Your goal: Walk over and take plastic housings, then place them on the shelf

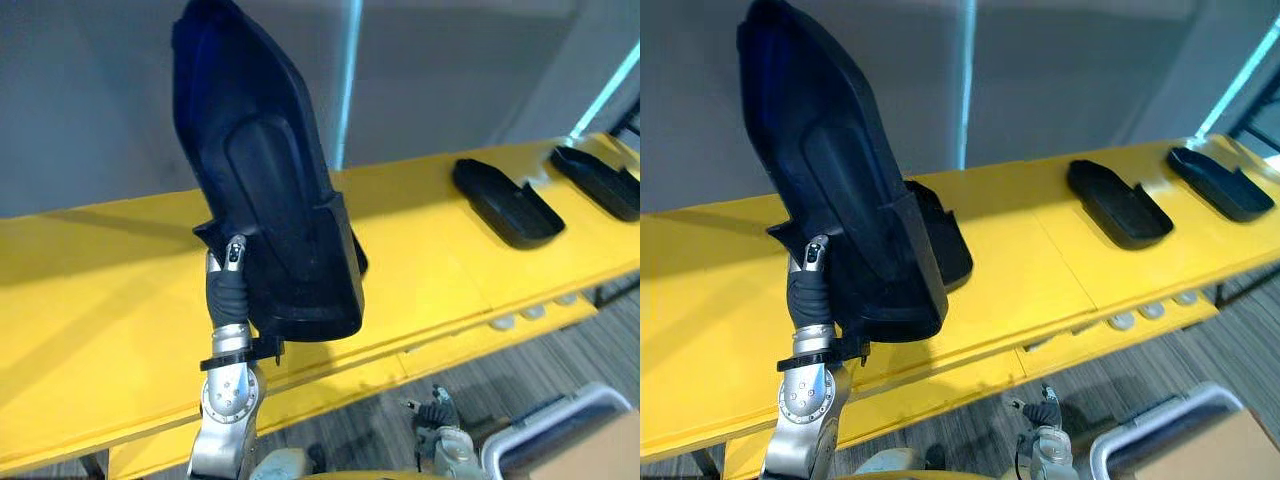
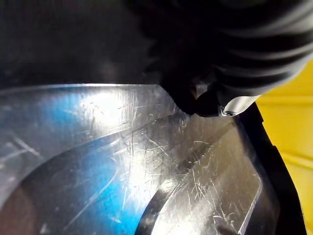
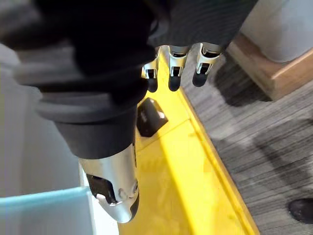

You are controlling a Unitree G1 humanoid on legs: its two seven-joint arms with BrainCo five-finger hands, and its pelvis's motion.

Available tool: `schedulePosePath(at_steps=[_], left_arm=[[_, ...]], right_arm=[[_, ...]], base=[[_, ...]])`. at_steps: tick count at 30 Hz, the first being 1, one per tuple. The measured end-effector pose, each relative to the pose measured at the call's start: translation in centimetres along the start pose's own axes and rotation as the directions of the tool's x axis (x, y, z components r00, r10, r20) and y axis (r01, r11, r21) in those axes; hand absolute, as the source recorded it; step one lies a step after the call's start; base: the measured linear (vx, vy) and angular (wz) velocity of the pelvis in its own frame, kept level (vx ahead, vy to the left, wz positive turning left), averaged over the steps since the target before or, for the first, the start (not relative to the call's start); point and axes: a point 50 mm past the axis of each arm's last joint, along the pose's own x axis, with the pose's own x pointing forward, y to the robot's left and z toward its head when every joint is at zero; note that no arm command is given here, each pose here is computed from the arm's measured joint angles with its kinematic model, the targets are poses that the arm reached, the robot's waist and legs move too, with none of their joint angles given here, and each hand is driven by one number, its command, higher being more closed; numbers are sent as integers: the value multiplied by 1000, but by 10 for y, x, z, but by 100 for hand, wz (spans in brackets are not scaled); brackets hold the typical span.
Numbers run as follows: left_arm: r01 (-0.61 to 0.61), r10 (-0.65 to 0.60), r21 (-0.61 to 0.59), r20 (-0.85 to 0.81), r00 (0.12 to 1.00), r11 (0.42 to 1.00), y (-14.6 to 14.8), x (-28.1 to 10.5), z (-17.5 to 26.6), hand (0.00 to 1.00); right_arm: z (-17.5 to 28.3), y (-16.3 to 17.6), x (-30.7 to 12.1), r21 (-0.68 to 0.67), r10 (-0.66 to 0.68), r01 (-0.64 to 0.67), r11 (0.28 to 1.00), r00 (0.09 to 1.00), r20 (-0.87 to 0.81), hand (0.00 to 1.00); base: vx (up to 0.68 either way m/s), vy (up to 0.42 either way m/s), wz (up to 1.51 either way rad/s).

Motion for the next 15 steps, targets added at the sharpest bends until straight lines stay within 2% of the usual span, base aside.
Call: schedulePosePath(at_steps=[8, 15], left_arm=[[-12, 11, -18, -36, 999, 1000, -1, -8, -5, 100], [-1, 1, -5, -45, 999, 1000, 1, -7, -8, 100]], right_arm=[[5, -1, 1, 14, -8, 7, 1000, 1000, 20, 0], [-6, -11, -2, 48, -48, 49, 998, 999, -13, 0]], base=[[74, -208, 24], [-22, -70, 36]])
